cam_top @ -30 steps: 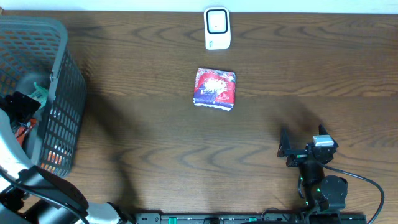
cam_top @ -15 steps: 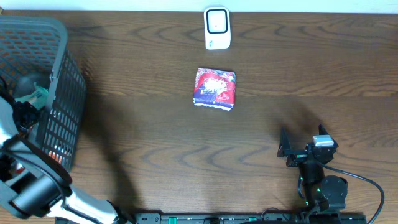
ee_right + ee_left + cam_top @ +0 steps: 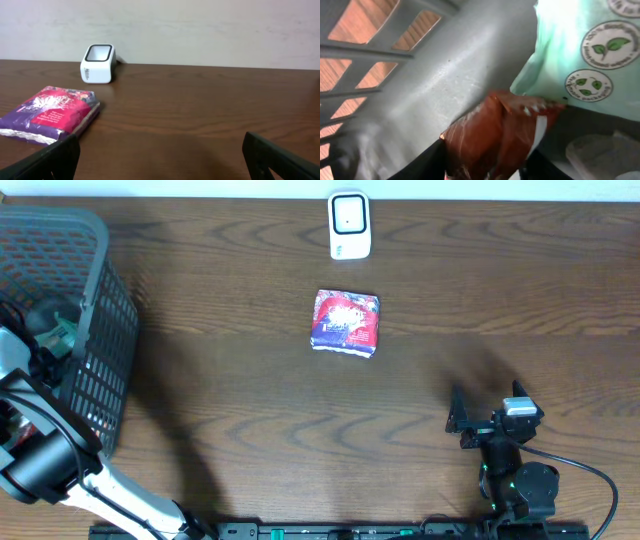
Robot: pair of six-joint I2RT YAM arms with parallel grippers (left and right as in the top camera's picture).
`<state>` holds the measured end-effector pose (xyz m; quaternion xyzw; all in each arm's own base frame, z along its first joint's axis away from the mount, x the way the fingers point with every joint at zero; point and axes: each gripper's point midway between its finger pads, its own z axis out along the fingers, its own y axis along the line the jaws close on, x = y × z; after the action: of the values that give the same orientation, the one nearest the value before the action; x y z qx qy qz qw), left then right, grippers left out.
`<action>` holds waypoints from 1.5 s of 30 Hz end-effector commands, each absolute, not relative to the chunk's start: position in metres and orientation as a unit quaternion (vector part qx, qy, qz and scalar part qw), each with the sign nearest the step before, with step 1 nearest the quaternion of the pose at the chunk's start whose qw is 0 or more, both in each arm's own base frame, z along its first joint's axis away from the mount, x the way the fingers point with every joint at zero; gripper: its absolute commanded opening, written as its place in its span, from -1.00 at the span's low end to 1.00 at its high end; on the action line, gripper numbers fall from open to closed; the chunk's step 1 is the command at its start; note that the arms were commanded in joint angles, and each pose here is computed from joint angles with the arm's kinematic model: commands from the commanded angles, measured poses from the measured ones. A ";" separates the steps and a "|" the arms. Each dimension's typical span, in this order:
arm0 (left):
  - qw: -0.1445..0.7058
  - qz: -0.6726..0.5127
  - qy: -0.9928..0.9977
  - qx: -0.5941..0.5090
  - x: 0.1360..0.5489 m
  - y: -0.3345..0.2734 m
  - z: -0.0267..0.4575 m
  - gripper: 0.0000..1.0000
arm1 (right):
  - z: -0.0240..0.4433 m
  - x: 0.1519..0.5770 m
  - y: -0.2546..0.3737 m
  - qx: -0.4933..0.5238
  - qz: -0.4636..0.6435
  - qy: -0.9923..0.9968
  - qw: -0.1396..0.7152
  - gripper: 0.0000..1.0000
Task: Scan the item barcode
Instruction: 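Reach the left gripper back into the basket and grasp the red snack bar, then carry the red bar to the scanner and drop it beside the pack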
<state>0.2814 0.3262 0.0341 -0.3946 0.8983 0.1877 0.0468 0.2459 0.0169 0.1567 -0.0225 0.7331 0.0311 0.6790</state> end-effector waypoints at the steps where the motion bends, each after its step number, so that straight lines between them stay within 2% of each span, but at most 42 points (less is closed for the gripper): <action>1: 0.037 0.168 0.903 -0.394 0.280 0.320 0.026 -0.24 | 0.156 0.246 0.015 -0.023 0.024 0.733 0.679 0.98; 2: 0.034 0.159 0.905 -0.393 0.280 0.317 0.025 -0.41 | 0.156 0.246 0.015 -0.023 0.024 0.733 0.679 0.98; 3: 0.030 0.149 0.907 -0.392 0.279 0.312 0.023 -0.77 | 0.156 0.246 0.015 -0.023 0.024 0.733 0.679 0.99; 4: 0.025 0.142 0.909 -0.391 0.277 0.309 0.023 -0.85 | 0.156 0.246 0.015 -0.023 0.024 0.733 0.679 0.98; 8: -0.003 0.127 0.912 -0.390 0.266 0.295 0.029 -0.85 | 0.156 0.246 0.015 -0.023 0.024 0.733 0.679 0.99; 12: 0.036 0.099 0.905 -0.412 0.274 0.285 0.064 -0.85 | 0.156 0.246 0.015 -0.023 0.024 0.733 0.679 0.99; 17: 0.184 0.052 0.881 -0.433 0.303 0.273 0.153 -0.86 | 0.156 0.246 0.015 -0.023 0.024 0.733 0.679 0.99; 20: 0.288 0.059 0.839 -0.458 0.308 0.274 0.217 -0.85 | 0.156 0.246 0.015 -0.023 0.024 0.733 0.679 0.98; 23: 0.383 0.058 0.812 -0.436 0.310 0.263 0.279 -0.85 | 0.156 0.246 0.015 -0.023 0.024 0.733 0.679 0.98; 25: 0.434 0.025 0.796 -0.421 0.312 0.246 0.312 -0.86 | 0.156 0.246 0.015 -0.023 0.024 0.733 0.679 0.98; 28: 0.505 -0.091 0.776 -0.366 0.338 0.194 0.358 -0.85 | 0.156 0.246 0.015 -0.023 0.024 0.733 0.679 0.99; 38: 0.578 -0.155 0.774 -0.208 0.360 0.088 0.421 -0.86 | 0.156 0.246 0.015 -0.023 0.024 0.733 0.679 0.99; 45: 0.579 -0.229 0.779 -0.082 0.367 -0.016 0.438 -0.86 | 0.156 0.246 0.015 -0.023 0.024 0.733 0.679 0.98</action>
<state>0.3690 0.0342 0.4298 -0.1482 0.7768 -0.1898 0.5819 0.2459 0.0169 0.1567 -0.0225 0.7331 0.0311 0.6790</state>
